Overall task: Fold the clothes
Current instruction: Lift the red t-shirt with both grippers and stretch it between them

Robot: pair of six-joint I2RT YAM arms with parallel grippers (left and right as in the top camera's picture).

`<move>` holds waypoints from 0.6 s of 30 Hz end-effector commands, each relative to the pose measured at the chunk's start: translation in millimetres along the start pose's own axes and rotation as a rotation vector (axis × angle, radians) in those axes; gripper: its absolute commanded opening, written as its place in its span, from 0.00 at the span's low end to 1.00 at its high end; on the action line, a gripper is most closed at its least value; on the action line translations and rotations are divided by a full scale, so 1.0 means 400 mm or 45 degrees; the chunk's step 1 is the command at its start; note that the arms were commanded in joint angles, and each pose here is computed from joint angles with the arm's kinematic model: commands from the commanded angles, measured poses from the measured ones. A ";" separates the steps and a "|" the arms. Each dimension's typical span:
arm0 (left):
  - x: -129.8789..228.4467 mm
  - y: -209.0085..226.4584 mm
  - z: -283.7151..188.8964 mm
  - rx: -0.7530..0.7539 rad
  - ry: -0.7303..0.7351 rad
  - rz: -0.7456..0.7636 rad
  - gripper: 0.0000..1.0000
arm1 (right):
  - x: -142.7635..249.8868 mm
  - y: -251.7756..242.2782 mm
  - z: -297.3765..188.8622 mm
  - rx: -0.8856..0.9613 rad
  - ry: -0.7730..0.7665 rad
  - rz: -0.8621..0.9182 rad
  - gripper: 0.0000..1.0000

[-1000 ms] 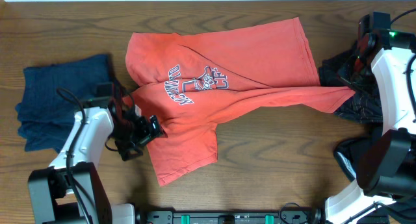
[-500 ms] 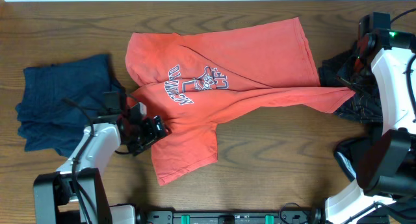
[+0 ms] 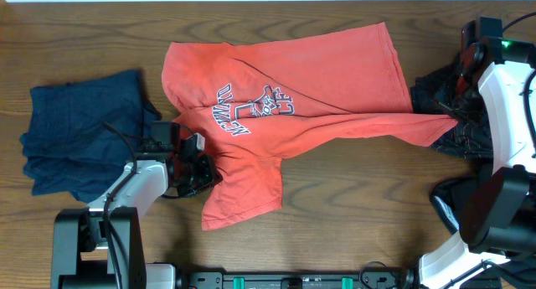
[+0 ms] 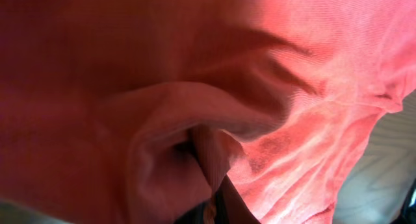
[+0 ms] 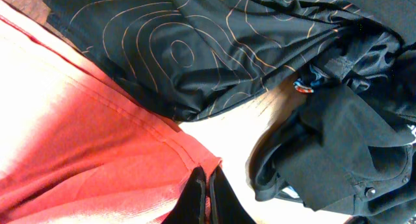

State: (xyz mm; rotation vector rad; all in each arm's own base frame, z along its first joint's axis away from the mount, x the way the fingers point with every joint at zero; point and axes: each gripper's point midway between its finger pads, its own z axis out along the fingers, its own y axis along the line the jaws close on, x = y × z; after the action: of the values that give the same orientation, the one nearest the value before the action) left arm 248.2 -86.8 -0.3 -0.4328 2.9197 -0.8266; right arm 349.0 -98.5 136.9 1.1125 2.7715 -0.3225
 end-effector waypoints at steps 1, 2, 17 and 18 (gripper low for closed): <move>-0.029 -0.069 -0.046 0.098 -0.037 0.059 0.06 | 0.000 -0.009 -0.004 0.018 0.000 -0.027 0.01; -0.034 -0.082 -0.064 0.102 -0.046 0.066 0.06 | 0.006 -0.011 -0.005 0.019 0.011 -0.034 0.01; -0.112 -0.415 -0.683 0.188 -0.540 0.398 0.06 | 0.022 -0.067 -0.316 -0.371 -0.343 -0.120 0.01; -0.117 -0.431 -0.724 0.196 -0.602 0.420 0.06 | 0.023 -0.077 -0.350 -0.398 -0.404 -0.126 0.01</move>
State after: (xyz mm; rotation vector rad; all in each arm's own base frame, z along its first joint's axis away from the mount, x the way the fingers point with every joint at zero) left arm 291.9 -76.3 283.4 -0.1770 2.5319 -0.8118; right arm 328.4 -80.0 228.1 0.9103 2.6079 -0.0886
